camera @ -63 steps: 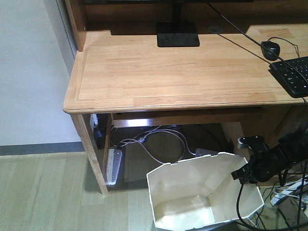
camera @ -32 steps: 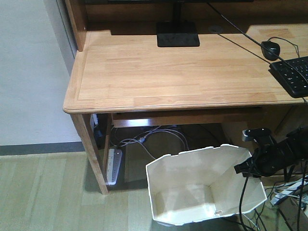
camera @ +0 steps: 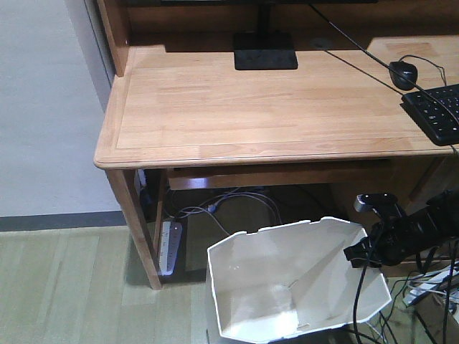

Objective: Move trash bin to bedside with robot
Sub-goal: 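Lift the bin slightly and pull it out from under the desk, then turn the base away from the desk toward the bed, holding the bin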

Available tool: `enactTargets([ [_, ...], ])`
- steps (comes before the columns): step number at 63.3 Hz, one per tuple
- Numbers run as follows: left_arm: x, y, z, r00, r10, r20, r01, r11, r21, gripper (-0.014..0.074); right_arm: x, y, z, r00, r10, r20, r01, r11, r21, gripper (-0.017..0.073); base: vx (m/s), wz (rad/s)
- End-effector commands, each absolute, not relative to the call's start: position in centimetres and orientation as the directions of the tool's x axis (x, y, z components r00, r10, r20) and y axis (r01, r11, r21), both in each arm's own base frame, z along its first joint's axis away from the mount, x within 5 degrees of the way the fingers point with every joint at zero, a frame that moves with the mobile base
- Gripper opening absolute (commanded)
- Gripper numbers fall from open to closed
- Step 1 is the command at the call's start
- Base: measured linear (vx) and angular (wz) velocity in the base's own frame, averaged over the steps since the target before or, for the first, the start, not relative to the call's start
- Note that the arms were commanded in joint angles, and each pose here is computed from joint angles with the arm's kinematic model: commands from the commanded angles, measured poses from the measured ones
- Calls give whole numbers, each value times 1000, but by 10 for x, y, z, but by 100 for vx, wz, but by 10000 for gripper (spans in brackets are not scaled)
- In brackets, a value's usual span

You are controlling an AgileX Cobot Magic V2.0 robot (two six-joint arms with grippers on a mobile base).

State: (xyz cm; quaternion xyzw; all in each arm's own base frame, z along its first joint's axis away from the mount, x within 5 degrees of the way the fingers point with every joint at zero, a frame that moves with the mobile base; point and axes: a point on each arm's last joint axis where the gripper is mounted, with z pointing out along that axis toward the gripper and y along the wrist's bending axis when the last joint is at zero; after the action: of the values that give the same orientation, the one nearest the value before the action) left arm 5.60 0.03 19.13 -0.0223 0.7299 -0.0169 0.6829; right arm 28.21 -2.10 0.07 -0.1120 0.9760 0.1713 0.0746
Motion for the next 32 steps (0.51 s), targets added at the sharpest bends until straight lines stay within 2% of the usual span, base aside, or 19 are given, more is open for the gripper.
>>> enactTargets([
  [1, 57, 0, 189, -13, -73, -997, -4, 997, -73, -6, 290, -12, 25, -958, -151, -246, -247, 869, 428, -6, 0, 0],
  [32, 57, 0, 189, -13, -73, -997, -4, 997, -73, -6, 290, -12, 25, -958, -151, -246, -247, 869, 428, -6, 0, 2],
])
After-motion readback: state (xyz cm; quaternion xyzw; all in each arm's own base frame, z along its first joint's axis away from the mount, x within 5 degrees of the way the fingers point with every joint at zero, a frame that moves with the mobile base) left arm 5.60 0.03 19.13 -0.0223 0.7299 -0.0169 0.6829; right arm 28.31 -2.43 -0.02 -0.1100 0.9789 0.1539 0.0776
